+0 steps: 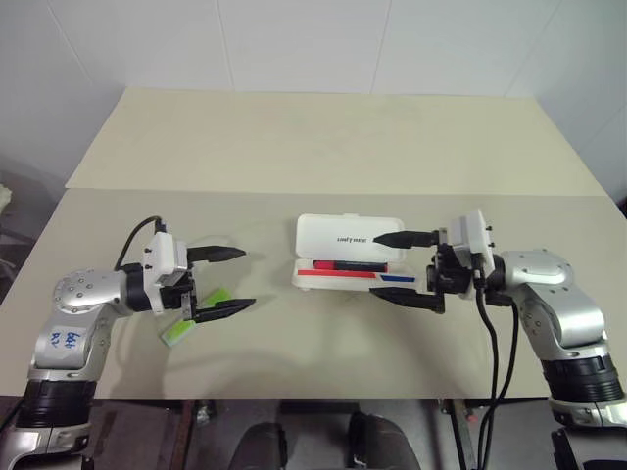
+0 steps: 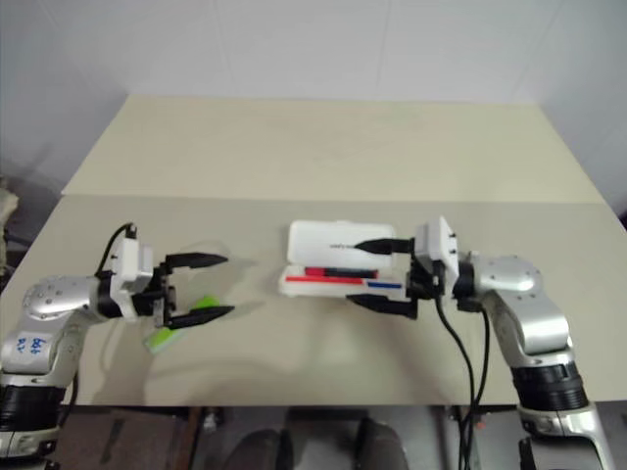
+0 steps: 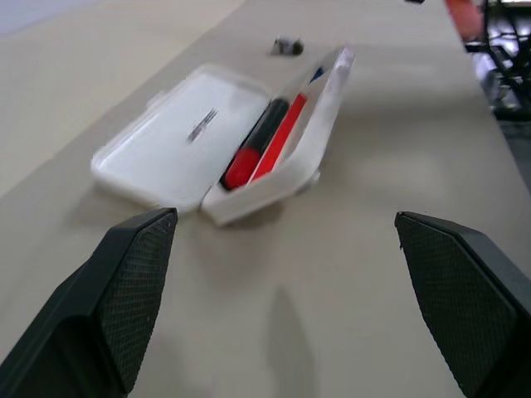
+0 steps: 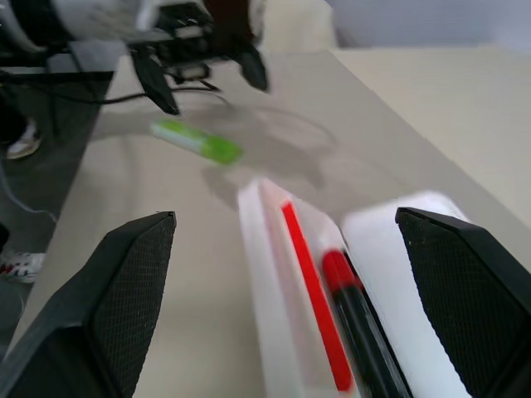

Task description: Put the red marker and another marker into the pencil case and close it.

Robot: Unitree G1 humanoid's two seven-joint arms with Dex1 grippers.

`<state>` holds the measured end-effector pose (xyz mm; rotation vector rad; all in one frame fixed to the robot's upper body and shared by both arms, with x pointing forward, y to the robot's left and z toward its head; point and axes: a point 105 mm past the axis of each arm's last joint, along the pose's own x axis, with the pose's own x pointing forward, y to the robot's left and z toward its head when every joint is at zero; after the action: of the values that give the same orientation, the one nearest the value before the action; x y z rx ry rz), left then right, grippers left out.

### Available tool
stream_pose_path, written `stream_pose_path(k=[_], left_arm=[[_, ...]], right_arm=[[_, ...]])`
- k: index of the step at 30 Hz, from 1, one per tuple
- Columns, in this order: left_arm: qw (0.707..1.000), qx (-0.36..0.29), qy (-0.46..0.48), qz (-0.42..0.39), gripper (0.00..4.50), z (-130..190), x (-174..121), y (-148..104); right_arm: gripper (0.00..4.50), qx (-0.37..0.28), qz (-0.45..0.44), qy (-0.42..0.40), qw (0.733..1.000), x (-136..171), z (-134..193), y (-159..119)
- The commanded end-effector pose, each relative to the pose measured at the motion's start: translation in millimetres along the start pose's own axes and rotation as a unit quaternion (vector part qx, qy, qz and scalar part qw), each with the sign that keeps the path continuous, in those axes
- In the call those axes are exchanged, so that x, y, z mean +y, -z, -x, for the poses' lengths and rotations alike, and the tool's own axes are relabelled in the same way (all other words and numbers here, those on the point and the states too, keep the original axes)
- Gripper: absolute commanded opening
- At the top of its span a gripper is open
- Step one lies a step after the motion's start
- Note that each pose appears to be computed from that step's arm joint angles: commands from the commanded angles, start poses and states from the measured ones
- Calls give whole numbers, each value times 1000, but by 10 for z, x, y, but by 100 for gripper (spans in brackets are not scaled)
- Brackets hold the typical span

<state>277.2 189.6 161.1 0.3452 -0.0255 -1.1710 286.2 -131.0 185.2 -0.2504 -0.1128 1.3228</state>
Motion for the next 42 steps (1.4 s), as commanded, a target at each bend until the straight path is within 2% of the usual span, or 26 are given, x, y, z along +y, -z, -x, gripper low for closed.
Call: stream_pose_path(k=[1,9,14,18,23,34,42], left_arm=[[999,6,-37,-13,450,192,11,-30],[998,24,-65,10,450,301,-69,109],[994,40,-95,28,450,389,-109,191],[990,51,-121,44,450,469,-156,274],[986,64,-144,62,450,527,-210,362],[971,95,-196,96,450,782,-351,629],[970,98,-201,96,450,796,-290,715]], right_arm=[[448,-12,14,25,1000,-27,100,-132],[448,-15,-34,17,999,-102,-47,2],[448,-29,-33,11,999,-137,-68,-84],[448,-13,-40,14,999,-160,11,-17],[448,-25,-48,5,999,-159,-90,-16],[448,-9,-4,-30,1000,-64,-61,-170],[448,0,70,-108,992,155,36,-248]])
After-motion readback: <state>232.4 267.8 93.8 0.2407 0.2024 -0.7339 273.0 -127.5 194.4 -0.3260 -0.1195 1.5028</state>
